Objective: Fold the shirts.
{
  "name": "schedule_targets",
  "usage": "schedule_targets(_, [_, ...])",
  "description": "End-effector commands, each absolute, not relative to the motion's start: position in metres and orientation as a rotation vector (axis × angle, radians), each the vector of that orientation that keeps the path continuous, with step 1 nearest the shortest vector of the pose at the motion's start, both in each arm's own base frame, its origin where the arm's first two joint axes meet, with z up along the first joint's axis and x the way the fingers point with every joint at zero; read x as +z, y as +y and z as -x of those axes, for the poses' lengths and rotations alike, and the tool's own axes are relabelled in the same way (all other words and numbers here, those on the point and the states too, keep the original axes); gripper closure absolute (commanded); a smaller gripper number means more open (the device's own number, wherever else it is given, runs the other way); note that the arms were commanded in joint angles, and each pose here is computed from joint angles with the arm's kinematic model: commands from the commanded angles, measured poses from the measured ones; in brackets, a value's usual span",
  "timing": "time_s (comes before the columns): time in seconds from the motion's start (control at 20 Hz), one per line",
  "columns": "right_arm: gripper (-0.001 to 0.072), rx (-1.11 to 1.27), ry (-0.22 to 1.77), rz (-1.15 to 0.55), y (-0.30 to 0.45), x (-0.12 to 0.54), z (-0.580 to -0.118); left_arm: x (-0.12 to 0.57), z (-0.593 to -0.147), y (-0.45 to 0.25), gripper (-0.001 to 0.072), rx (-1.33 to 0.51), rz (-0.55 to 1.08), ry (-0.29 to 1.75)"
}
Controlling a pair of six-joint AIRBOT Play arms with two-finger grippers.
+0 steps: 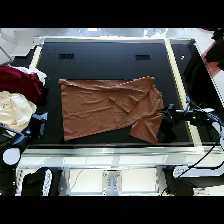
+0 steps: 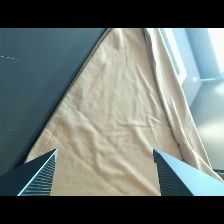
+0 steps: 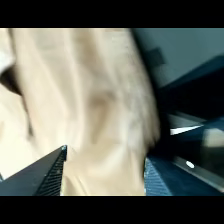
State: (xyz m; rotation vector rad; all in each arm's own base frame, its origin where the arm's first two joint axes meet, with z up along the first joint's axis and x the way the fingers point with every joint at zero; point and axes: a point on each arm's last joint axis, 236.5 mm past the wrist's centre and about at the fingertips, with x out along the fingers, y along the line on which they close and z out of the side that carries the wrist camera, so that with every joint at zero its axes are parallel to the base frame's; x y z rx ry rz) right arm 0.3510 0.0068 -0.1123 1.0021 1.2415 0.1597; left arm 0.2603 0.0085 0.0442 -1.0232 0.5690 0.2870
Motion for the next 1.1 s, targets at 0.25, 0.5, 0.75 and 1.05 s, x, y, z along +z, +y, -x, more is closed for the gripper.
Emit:
schedule_targets(0.25, [0.0691, 0.237, 1.153, -0.981, 0.013, -0.076, -0.391, -0.009, -0.218, -0.026, 0.0494, 0.314, 1.09, 0.869])
schedule_targets(0.5, [0.0692, 0.254, 1.086, -0.914, 0.008, -0.037, -0.4, -0.064, -0.187, -0.052, 0.0426, 0.327, 1.173, 1.048])
schedule_targets(0.75, [0.0691, 0.259, 1.059, -0.882, 0.007, -0.022, -0.4, -0.091, -0.164, -0.067, 0.0178, 0.342, 1.215, 1.159])
schedule_targets(1.05, [0.0691, 0.261, 1.062, -0.888, 0.008, -0.022, -0.399, -0.103, -0.179, -0.072, 0.0195, 0.323, 1.33, 1.071])
